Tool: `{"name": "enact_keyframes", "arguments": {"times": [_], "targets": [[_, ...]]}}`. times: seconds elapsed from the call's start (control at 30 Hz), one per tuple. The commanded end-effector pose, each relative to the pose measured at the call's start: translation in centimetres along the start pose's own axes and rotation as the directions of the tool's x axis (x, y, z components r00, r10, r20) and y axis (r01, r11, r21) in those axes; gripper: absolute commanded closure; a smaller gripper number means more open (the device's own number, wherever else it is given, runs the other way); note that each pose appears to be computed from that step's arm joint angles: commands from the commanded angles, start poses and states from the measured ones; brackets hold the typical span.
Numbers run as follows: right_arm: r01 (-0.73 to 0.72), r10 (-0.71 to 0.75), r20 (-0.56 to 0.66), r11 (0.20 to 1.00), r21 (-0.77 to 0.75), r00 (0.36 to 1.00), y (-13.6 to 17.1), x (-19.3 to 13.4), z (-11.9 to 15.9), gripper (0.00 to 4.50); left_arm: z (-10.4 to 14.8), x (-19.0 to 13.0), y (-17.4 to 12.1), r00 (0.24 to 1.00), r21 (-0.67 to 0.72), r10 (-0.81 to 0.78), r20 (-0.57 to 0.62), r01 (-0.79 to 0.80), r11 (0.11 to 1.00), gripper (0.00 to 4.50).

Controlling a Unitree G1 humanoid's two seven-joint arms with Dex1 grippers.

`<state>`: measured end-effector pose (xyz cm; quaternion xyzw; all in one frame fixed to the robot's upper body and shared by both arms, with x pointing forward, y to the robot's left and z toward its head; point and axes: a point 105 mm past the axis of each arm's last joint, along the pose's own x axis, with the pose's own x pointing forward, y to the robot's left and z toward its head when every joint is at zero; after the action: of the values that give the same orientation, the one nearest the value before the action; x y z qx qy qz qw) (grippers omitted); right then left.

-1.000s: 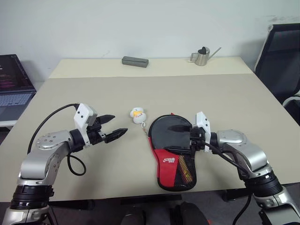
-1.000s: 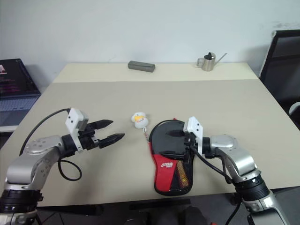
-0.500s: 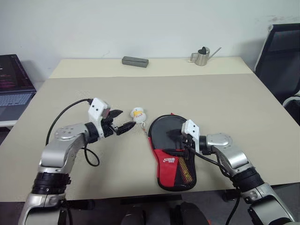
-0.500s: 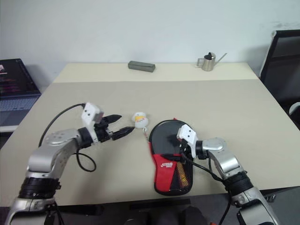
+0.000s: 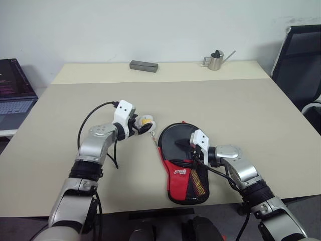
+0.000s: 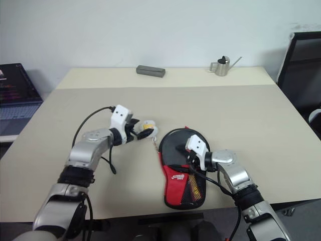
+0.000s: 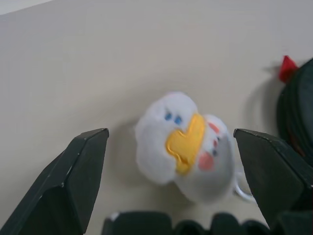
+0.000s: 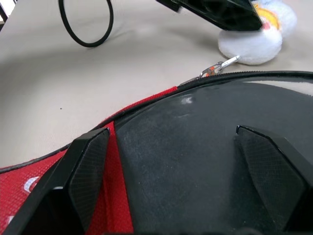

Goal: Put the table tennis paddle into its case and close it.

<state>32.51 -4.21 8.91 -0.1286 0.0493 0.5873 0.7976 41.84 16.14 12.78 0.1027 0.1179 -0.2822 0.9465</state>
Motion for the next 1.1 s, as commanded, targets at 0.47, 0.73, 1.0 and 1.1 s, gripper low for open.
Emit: {"name": "enact_keyframes", "arguments": {"times": [0.47, 0.73, 1.0, 1.1], "targets": [[0.085, -0.083, 0.047, 0.996, -0.038, 0.995, -0.6, -0.1, 1.5, 0.02, -2.0, 3.1, -0.8, 0.995, -0.032, -0.071, -0.063, 0.069, 0.997, 0.00], [0.134, -0.132, 0.040, 0.990, -0.036, 0.990, -1.1, -0.2, 1.8, 0.00, -2.9, 2.9, -1.2, 0.991, -0.045, -0.101, -0.085, 0.097, 0.994, 2.80], [0.126, -0.126, -0.005, 0.992, -0.031, 0.992, -0.8, -0.2, 1.0, 0.00, -2.6, 2.4, -1.7, 0.987, -0.035, -0.144, -0.069, 0.141, 0.989, 4.19], [0.109, -0.111, -0.055, 0.993, -0.038, 0.992, -0.5, -0.3, -0.3, 0.00, -1.7, 1.8, -2.0, 0.985, -0.001, -0.168, -0.049, 0.169, 0.986, 4.19]]}}
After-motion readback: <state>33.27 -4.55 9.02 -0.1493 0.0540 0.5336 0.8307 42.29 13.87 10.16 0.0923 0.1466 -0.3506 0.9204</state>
